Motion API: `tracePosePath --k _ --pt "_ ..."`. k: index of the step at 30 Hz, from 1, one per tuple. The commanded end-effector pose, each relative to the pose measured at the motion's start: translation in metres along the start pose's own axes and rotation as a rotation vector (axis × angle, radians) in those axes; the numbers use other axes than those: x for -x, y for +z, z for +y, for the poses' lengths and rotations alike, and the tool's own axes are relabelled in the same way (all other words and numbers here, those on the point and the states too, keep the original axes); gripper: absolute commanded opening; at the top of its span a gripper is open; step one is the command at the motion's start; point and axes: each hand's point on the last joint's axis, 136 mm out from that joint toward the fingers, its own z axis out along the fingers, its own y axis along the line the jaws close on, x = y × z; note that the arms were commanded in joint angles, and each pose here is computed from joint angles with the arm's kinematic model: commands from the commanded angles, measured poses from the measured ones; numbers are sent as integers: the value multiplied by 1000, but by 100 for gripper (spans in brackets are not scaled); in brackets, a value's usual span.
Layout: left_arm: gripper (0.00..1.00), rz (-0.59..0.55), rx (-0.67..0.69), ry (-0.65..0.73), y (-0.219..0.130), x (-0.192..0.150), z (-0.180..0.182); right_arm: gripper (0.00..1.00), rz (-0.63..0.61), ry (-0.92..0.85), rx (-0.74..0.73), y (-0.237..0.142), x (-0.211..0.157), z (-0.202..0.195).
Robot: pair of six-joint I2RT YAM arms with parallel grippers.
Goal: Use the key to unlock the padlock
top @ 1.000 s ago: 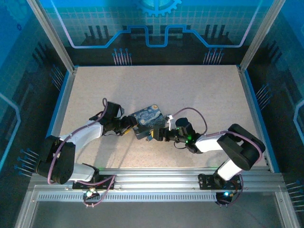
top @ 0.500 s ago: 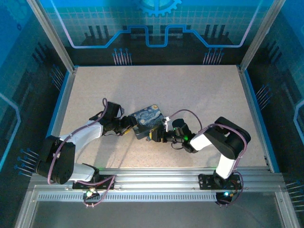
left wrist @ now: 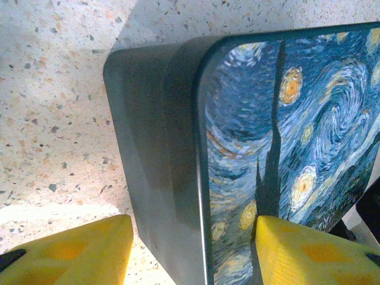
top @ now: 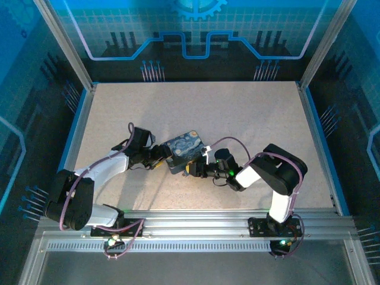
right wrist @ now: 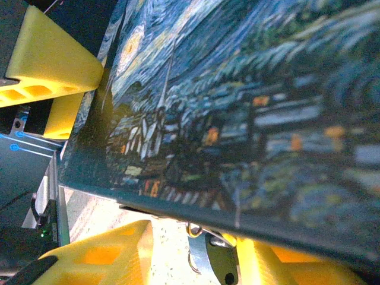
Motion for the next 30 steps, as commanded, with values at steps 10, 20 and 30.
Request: tracePosePath --k 10,20,30 --pt "57 74 139 -57 5 -25 38 32 36 18 -13 1 -10 -4" --pt "57 74 140 -57 4 -25 37 18 46 27 -34 -2 -13 -9" --pt "57 72 140 -54 3 -24 37 10 38 42 -51 -5 -13 -11"
